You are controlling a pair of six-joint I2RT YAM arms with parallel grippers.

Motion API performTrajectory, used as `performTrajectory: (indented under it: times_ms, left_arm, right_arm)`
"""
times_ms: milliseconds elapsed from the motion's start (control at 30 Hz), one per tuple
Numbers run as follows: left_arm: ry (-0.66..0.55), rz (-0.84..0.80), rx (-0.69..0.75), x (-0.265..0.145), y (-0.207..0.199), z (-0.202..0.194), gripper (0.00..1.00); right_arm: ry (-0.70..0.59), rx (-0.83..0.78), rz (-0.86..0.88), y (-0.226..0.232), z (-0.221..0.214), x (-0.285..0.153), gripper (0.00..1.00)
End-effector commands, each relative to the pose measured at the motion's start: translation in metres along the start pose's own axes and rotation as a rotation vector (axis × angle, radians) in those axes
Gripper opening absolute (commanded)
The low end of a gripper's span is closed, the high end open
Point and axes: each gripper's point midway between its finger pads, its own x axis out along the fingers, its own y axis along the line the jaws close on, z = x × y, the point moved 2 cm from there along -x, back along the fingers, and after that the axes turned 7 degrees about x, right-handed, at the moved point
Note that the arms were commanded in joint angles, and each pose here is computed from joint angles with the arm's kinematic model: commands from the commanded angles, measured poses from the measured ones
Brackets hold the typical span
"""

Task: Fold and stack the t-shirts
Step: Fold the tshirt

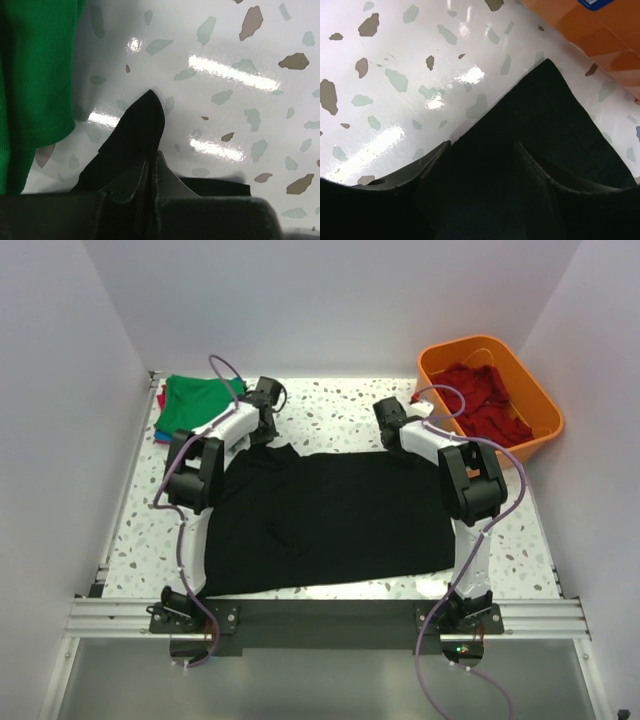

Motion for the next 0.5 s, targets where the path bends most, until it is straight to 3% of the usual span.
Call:
performTrajectory:
  times_ms: [0, 133, 367, 467]
  left_arm:
    - [-0.076, -0.045, -0.009, -0.025, -0.004, 0.020, 0.00]
    - [-0.105, -0.056, -0.014, -0.038, -0.003, 0.026, 0.00]
    - [-0.117, -0.061, -0.016, -0.055, 0.005, 0.017, 0.00]
    - [-0.128, -0.065, -0.024, -0.066, 0.007, 0.012, 0.00]
  right_arm:
    - [-0.033, 0.029, -0.043, -0.006, 0.007, -0.001, 0.55]
    - [-0.037, 0.036, -0.037, -0.012, 0.005, -0.003, 0.30]
    - [-0.053, 0.028, -0.028, -0.012, 0.014, -0.009, 0.00]
    - [-0.071, 0.026, -0.015, -0.013, 0.022, -0.017, 0.00]
